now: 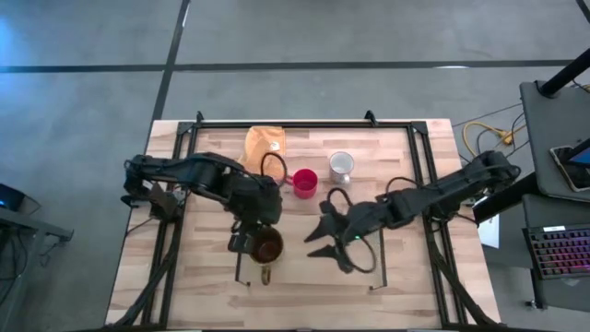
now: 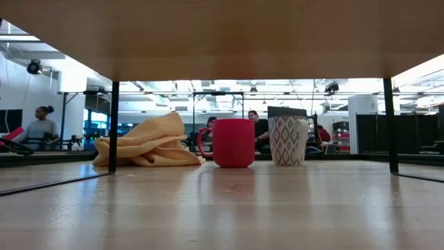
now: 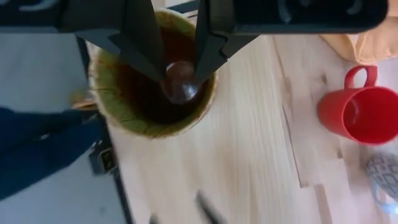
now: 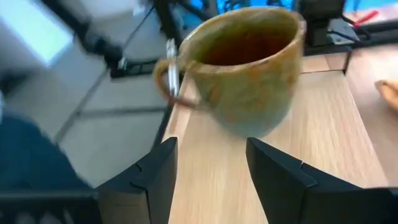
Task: Stack small to large cups/mugs on shelf
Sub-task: Put the white mug on the shelf
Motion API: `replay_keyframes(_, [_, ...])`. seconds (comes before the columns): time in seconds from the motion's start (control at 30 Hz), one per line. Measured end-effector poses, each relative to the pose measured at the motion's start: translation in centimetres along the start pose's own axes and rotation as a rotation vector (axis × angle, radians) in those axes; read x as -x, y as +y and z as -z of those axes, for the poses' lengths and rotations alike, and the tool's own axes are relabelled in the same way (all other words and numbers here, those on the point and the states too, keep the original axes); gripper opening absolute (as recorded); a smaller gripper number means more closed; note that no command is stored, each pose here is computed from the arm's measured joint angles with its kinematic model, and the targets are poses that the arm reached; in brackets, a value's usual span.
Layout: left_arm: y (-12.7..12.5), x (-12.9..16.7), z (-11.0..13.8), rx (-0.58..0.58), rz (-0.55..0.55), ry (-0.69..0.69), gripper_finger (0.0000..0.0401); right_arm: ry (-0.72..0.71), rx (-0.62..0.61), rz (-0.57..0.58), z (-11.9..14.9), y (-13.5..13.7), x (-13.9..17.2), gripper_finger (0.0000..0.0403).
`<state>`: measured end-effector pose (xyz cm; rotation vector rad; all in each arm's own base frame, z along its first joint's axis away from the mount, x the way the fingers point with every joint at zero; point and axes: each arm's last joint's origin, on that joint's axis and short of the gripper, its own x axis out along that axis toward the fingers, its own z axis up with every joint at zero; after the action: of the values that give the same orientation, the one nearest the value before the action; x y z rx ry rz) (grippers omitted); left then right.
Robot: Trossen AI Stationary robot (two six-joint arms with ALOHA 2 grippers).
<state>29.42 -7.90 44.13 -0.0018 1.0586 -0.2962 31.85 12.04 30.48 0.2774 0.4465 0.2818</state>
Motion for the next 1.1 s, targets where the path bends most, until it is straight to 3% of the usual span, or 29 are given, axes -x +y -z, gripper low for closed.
replay_keyframes(0.1, [-0.2,1.3,0.3,0.029,0.006,-0.056,0.0069,-0.059,-0.133,-0.028,-0.2,0.1,-0.9,0.0185])
replay_keyframes(0.27, [-0.4,3.3,0.9,0.032,0.010,-0.128,0.0069,-0.234,-0.242,-0.125,-1.6,0.6,-1.6,0.0185])
replay_keyframes(0.4, [-0.4,4.4,1.5,0.055,0.000,-0.157,0.0069,-0.339,-0.455,-0.229,-2.7,1.1,-1.4,0.0185])
replay_keyframes(0.47, [-0.4,4.6,1.6,0.056,-0.005,-0.163,0.0069,-0.350,-0.503,-0.249,-2.9,1.2,-1.1,0.0185])
replay_keyframes(0.87, [-0.4,3.8,1.9,0.081,-0.005,-0.121,0.0069,-0.375,-0.474,-0.193,-2.5,1.0,-1.8,0.0185])
replay_keyframes(1.1, [-0.4,4.3,2.2,0.074,-0.016,-0.121,0.0068,-0.406,-0.388,-0.040,-3.3,-0.4,-0.5,0.0185])
